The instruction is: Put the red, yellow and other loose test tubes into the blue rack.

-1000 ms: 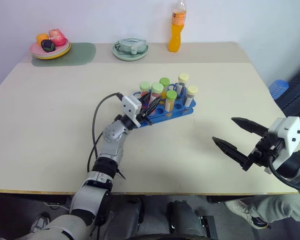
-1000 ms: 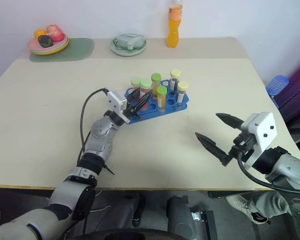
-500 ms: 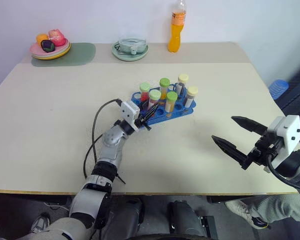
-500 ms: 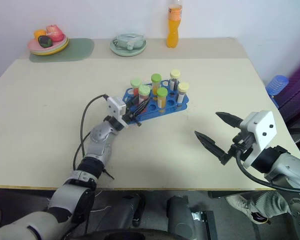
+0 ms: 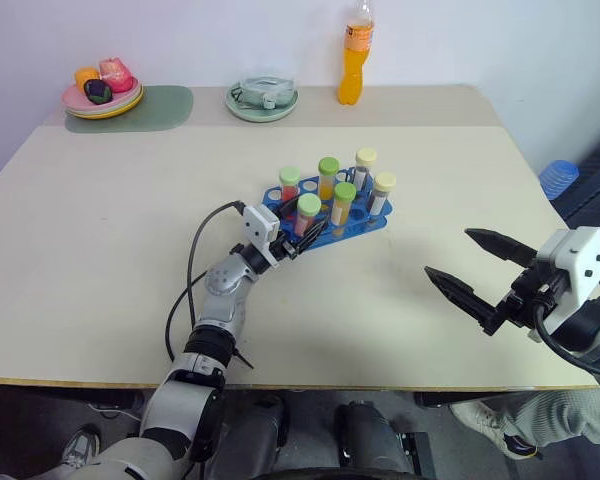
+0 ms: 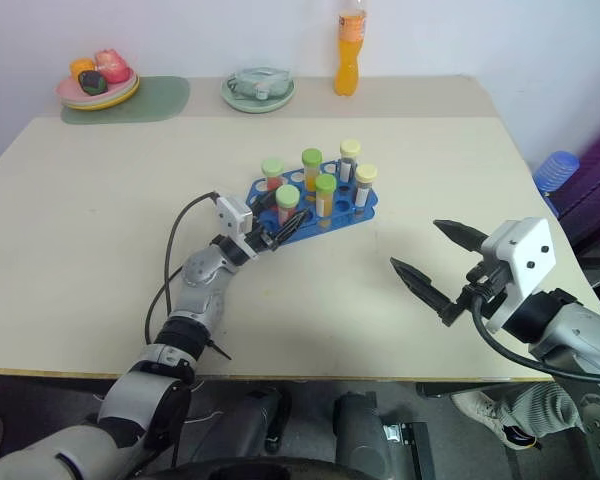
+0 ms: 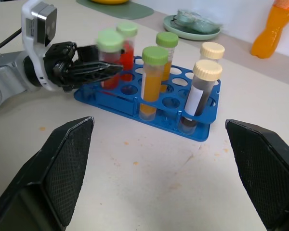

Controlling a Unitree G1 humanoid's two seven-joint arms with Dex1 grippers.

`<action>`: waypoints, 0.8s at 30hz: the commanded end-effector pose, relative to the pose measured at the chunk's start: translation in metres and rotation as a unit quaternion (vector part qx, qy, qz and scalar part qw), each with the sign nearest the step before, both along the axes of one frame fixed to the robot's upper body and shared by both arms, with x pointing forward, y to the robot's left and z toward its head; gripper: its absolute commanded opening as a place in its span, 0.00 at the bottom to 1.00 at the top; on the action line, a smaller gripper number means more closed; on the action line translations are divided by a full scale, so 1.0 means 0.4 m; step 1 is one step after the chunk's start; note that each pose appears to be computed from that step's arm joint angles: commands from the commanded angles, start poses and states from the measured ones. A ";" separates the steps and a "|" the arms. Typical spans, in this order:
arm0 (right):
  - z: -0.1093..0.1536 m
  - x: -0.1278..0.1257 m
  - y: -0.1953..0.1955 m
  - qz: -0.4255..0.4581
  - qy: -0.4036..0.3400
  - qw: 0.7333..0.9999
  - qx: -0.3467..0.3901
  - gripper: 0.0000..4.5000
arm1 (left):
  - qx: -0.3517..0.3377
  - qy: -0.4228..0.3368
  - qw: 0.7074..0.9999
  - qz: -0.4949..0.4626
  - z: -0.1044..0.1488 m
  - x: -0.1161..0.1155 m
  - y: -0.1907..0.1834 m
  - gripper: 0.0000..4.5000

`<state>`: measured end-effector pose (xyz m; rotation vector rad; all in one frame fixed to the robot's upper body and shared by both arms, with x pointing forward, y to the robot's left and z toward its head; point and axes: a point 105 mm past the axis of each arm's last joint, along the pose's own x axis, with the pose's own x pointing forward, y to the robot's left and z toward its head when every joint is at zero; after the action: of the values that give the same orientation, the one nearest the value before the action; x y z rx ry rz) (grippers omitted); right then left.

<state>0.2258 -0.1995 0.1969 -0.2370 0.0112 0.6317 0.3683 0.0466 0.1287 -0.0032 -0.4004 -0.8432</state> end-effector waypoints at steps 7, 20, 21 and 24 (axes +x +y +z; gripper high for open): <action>-0.036 0.004 -0.019 -0.036 -0.016 0.999 0.001 1.00 | 0.005 -0.004 1.000 -0.022 0.047 -0.046 0.060 0.68; -0.130 -0.039 -0.141 -0.132 -0.013 0.991 -0.005 1.00 | 0.080 0.126 0.989 -0.004 0.010 -0.197 0.352 0.68; -0.133 -0.041 -0.147 -0.135 -0.013 0.991 -0.004 1.00 | 0.085 0.130 0.988 0.003 0.008 -0.203 0.369 0.68; -0.141 -0.040 -0.157 -0.135 -0.012 0.991 -0.003 1.00 | 0.099 0.137 0.986 0.013 0.006 -0.217 0.396 0.68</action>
<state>0.2101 -0.2598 0.1331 -0.2308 0.0627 0.3649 0.2846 0.2041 0.1182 0.0559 -0.0154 -0.8280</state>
